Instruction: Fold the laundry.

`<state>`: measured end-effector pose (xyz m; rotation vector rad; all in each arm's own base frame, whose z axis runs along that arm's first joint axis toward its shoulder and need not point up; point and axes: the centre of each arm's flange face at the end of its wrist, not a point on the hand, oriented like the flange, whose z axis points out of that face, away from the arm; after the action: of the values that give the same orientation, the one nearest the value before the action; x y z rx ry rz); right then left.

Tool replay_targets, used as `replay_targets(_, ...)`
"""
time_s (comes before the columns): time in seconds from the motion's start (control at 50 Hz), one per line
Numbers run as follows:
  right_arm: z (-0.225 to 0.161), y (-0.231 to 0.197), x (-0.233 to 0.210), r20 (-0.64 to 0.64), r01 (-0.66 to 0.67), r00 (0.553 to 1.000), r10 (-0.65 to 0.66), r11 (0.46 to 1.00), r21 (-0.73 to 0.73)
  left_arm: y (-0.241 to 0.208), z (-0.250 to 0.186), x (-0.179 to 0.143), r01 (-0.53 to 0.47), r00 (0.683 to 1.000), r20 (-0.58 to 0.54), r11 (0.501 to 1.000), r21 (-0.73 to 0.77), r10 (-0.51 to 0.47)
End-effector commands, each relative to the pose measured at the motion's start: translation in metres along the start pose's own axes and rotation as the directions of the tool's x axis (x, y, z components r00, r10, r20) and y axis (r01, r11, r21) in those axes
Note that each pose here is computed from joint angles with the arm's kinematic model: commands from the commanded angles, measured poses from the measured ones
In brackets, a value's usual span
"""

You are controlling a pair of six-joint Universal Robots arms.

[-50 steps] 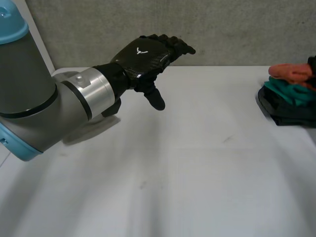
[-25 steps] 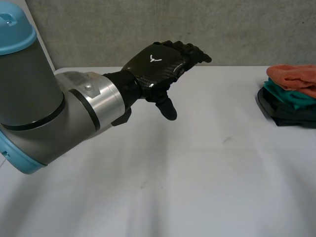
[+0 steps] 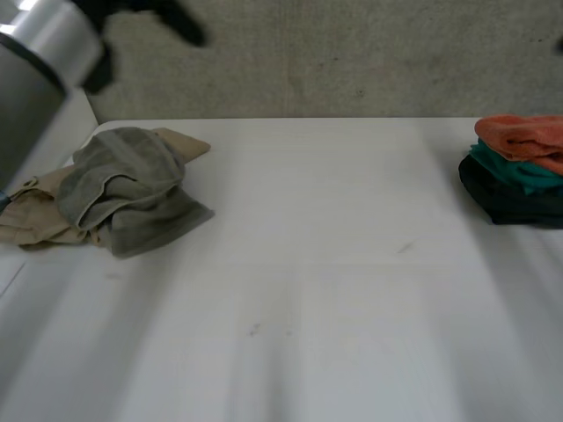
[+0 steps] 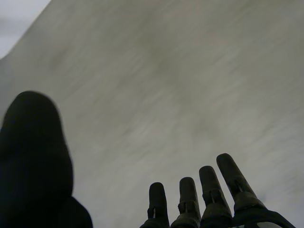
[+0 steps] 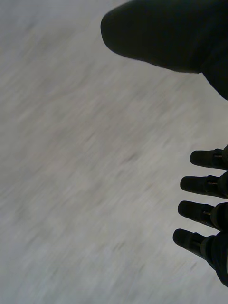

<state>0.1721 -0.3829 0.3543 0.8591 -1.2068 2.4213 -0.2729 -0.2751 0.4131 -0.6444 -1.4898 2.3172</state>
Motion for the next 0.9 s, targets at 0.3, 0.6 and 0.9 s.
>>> replay_targets(0.3, -0.129, 0.016, -0.155, 0.492, -0.042, 0.844, 0.214, 0.94, -0.338, 0.31, -0.008, -0.133, -0.332, 0.941, -0.11, 0.805, -0.492, 0.321)
replay_targets(0.6, -0.144, 0.022, -0.161, 0.51, -0.039, 0.826, 0.24, 0.927, -0.374, 0.268, 0.026, -0.117, -0.345, 0.931, -0.013, 0.867, -0.359, 0.365)
replay_targets(0.9, -0.131, 0.019, -0.142, 0.411, -0.023, 0.889, 0.201, 0.917, -0.399, 0.076, 0.012, 0.0, 0.116, 0.993, -0.015, 0.993, -0.023, -0.116)
